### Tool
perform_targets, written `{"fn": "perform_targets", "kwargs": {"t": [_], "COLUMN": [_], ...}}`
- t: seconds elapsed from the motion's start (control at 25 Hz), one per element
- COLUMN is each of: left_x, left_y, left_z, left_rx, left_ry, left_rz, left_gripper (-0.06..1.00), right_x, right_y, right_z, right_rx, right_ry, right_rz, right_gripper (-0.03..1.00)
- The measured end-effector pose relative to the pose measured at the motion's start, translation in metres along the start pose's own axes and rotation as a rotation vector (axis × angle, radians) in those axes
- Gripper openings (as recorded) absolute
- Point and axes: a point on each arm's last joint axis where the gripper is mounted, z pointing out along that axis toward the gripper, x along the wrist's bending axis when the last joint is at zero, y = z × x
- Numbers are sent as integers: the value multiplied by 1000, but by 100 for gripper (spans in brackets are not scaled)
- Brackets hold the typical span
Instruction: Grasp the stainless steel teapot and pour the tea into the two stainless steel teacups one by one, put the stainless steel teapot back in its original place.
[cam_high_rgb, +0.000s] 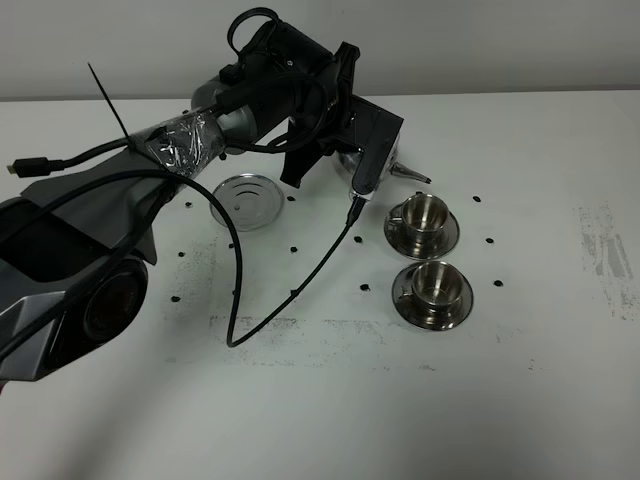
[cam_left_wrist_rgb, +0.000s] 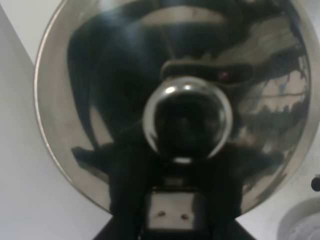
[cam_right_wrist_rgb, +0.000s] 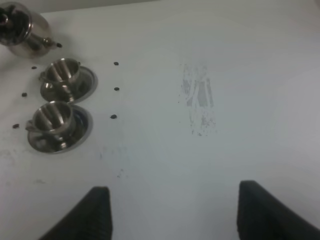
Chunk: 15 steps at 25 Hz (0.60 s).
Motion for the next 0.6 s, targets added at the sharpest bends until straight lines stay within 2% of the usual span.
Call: {"fn": "perform_targets", "kwargs": {"t": [0.6], "left_x": [2], "left_y": [1], "left_z": [-1], "left_rx": [14], "left_ry": [23], "left_rz": [84], "left_gripper": [19], "right_x": [0], "right_y": [0], "right_z": [0], "right_rx": [0], "right_ry": [0], "right_rz": [0], "right_gripper": [52]}}
